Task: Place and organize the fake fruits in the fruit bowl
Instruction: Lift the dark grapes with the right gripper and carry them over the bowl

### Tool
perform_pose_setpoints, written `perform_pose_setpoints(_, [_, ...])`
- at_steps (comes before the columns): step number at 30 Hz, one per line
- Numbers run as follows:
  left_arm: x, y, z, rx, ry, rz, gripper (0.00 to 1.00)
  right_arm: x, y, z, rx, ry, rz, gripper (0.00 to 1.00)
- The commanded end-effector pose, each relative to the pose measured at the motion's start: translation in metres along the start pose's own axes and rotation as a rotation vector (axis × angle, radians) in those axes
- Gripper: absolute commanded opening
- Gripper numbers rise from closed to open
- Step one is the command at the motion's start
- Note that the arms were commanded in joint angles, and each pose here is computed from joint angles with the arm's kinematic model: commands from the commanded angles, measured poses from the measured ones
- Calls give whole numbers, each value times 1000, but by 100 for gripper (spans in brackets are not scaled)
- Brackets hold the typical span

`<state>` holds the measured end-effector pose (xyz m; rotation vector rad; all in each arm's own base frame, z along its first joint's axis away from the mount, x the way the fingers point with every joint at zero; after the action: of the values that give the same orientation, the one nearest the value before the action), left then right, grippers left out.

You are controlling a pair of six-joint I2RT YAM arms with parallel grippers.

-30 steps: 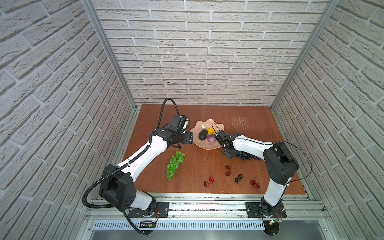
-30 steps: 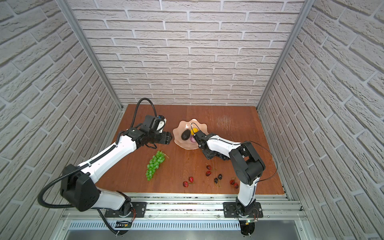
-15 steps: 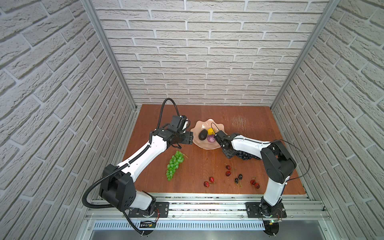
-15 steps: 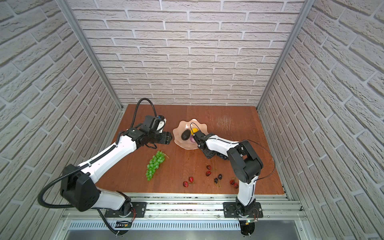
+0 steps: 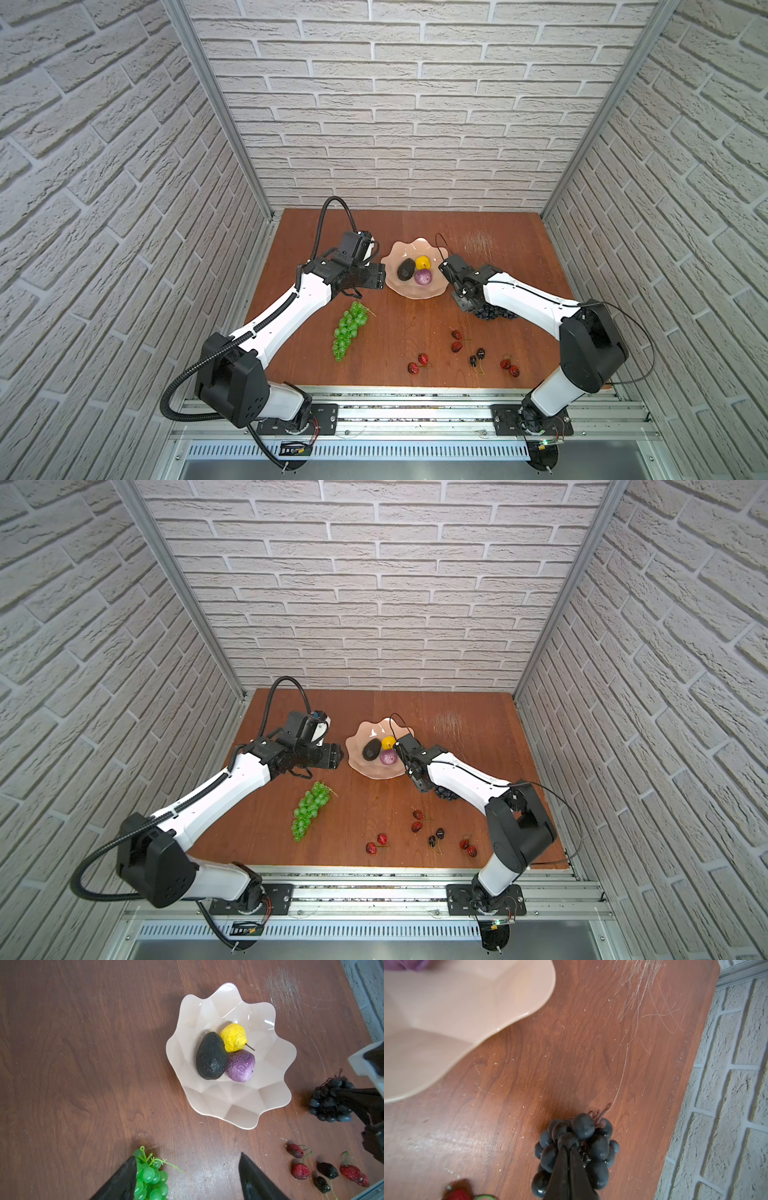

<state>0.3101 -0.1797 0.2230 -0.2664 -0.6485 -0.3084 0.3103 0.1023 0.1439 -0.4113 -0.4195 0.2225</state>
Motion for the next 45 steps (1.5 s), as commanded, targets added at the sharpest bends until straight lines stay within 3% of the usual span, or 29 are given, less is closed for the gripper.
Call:
perform_pose_setpoints(1, [1, 5, 7, 17, -26, 13, 77, 14, -14, 29, 34, -67, -69, 6])
perform_pose_setpoints(13, [-11, 15, 30, 79, -12, 9, 77, 60, -56, 117, 60, -264, -99, 6])
perform_pose_setpoints(22, [-11, 16, 31, 88, -21, 26, 77, 93, -50, 170, 271, -453, -136, 6])
perform_pose_setpoints(33, [-12, 18, 36, 99, -28, 30, 77, 118, -31, 176, 391, -491, -155, 5])
perform_pose_setpoints(45, [-14, 19, 36, 109, -20, 30, 77, 130, 1, 147, 468, -447, -177, 5])
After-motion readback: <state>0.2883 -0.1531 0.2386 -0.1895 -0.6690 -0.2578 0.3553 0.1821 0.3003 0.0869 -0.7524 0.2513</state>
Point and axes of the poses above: each gripper's point midway between its finger pads, its own z axis back along the fingers, its own y axis along the line the jaws close on, x = y × z, the point moved 4 cm from there along z, back along the fingers, and after that the axes turned 6 degrees about -z, right-handed, at the moved point
